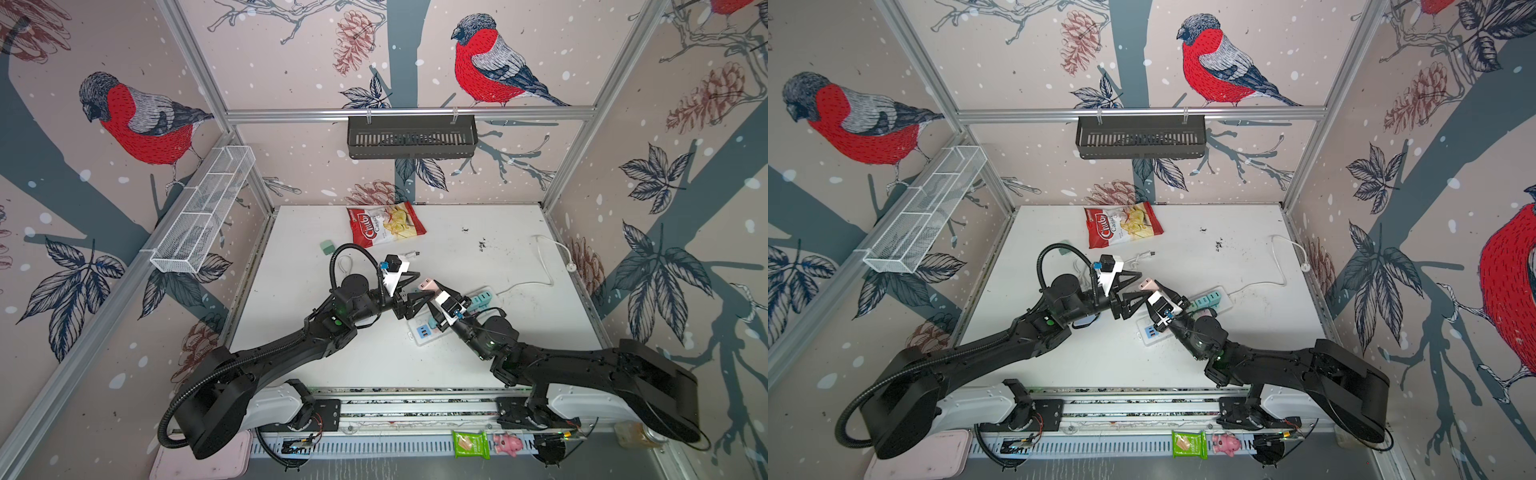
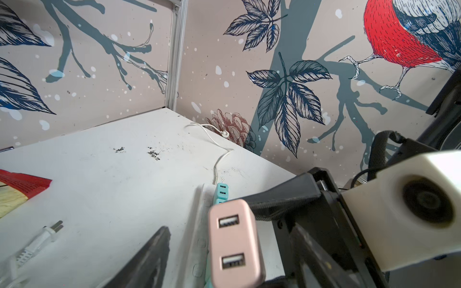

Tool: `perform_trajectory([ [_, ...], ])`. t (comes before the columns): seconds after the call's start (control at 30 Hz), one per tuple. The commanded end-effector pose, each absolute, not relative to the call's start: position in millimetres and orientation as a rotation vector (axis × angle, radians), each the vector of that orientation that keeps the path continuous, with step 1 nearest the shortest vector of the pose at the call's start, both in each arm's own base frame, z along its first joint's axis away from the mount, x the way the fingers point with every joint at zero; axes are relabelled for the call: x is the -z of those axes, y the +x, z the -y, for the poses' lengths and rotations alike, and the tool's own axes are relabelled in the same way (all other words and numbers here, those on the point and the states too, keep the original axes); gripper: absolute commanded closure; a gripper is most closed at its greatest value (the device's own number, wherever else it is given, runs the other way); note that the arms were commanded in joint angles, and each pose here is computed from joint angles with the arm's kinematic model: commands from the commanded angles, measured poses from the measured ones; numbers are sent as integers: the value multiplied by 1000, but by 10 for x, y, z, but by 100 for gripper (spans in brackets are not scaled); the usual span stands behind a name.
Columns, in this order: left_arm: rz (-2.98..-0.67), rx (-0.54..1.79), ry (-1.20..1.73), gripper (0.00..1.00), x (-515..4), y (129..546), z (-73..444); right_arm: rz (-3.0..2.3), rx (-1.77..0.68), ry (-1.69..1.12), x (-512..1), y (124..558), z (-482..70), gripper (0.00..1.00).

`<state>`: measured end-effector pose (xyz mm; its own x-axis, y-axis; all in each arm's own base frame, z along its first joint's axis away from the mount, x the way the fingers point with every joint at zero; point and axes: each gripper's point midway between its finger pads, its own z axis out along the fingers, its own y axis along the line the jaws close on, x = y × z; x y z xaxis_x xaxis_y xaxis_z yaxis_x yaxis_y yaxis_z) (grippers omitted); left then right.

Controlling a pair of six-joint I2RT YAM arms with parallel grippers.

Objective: Insert the plug
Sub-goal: 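Close the left gripper on the pink adapter held by the right gripper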

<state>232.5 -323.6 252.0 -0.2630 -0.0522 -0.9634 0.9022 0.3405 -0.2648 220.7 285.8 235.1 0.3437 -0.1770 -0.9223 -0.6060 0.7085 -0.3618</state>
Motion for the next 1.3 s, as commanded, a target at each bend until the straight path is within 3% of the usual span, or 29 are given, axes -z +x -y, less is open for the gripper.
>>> perform_trajectory([
  [0.0,-1524,1155,857,29,-2547,2266,3307,-1171,-306,-692,-2533,2217,-2755,100],
  [0.43,-1554,1221,950,41,-2445,2200,3494,-1154,-302,-683,-2558,2187,-2732,100],
  [1.03,-1545,1281,993,80,-2424,2133,3558,-1159,-288,-659,-2567,2208,-2695,98],
  [1.1,-1541,1296,997,83,-2429,2120,3569,-1162,-284,-655,-2562,2218,-2689,93],
  [1.27,-1538,1304,1003,90,-2425,2107,3573,-1160,-282,-621,-2581,2226,-2636,66],
])
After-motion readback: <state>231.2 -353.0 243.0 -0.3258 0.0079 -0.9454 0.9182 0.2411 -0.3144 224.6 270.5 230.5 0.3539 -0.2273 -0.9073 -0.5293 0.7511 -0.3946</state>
